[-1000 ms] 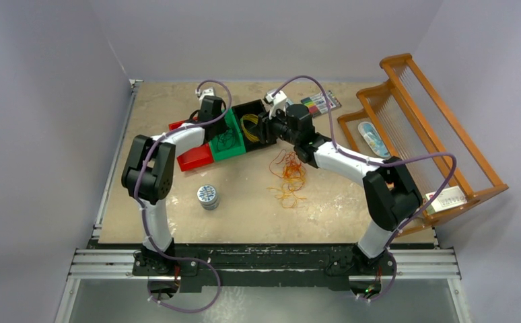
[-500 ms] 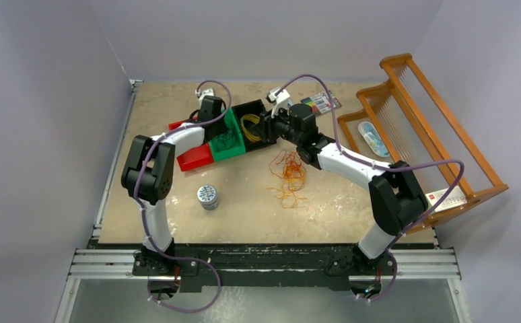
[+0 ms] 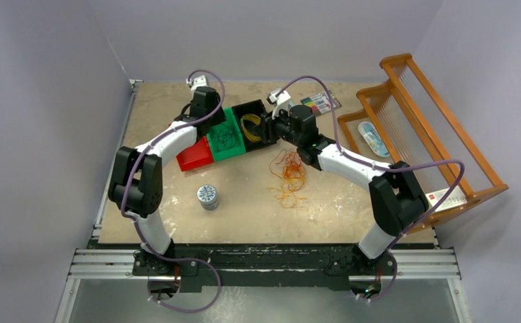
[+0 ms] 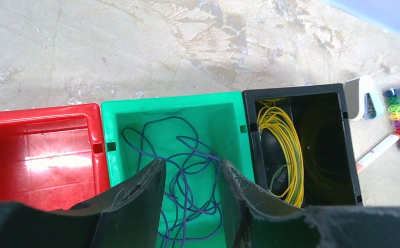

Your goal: Untangle the cables

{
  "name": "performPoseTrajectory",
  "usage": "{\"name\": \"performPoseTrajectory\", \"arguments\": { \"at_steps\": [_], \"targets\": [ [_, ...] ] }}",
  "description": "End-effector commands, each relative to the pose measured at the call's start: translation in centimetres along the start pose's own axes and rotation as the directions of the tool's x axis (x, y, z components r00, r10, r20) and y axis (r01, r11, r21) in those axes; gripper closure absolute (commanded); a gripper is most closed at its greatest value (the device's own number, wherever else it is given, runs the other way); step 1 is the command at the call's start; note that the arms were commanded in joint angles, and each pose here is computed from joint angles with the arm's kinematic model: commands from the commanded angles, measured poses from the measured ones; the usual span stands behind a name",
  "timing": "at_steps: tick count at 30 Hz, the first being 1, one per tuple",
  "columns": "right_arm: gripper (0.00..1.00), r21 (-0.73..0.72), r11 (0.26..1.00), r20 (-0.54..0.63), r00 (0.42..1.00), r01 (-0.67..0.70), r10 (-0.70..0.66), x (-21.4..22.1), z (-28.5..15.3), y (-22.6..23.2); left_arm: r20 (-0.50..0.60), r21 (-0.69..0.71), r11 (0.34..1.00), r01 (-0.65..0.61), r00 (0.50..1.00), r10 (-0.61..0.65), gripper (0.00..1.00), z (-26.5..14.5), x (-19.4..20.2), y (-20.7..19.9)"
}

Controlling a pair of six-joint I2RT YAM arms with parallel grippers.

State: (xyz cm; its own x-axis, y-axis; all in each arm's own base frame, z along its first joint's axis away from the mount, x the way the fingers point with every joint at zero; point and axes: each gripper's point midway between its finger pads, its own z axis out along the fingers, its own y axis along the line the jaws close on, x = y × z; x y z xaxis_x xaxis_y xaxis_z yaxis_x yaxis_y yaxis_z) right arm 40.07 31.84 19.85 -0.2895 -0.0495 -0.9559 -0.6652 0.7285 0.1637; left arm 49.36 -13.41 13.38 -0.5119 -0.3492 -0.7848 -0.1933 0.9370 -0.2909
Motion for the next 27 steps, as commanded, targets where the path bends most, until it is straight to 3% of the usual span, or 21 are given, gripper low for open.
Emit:
{"name": "performPoseTrajectory", "arguments": {
  "at_steps": [1, 11, 18, 27],
  "targets": [
    [0.57, -0.008, 1.000, 0.095, 0.995, 0.010, -0.009, -3.5, -1.2, 0.5, 0.092, 0.019, 1.000, 0.000, 0.996, -0.002, 0.57, -2.6, -4.1, -0.6],
    [0.57, 0.000, 1.000, 0.068, 0.998, 0.005, -0.005, -2.3, -1.7, 0.4, -0.016, 0.047, 0.997, -0.056, 0.998, 0.057, 0.57, -3.6, -0.4, -0.2],
    [0.57, -0.011, 1.000, 0.061, 0.998, -0.001, 0.002, -2.0, -1.4, 0.5, -0.082, 0.042, 0.984, -0.174, 0.981, 0.177, 0.57, -3.9, 2.3, -0.8],
    [0.57, -0.015, 1.000, 0.050, 0.999, -0.003, 0.004, -1.6, -1.2, 0.6, -0.109, -0.004, 0.968, -0.253, 0.962, 0.251, 0.67, -4.3, 3.5, -0.6]
  ]
}}
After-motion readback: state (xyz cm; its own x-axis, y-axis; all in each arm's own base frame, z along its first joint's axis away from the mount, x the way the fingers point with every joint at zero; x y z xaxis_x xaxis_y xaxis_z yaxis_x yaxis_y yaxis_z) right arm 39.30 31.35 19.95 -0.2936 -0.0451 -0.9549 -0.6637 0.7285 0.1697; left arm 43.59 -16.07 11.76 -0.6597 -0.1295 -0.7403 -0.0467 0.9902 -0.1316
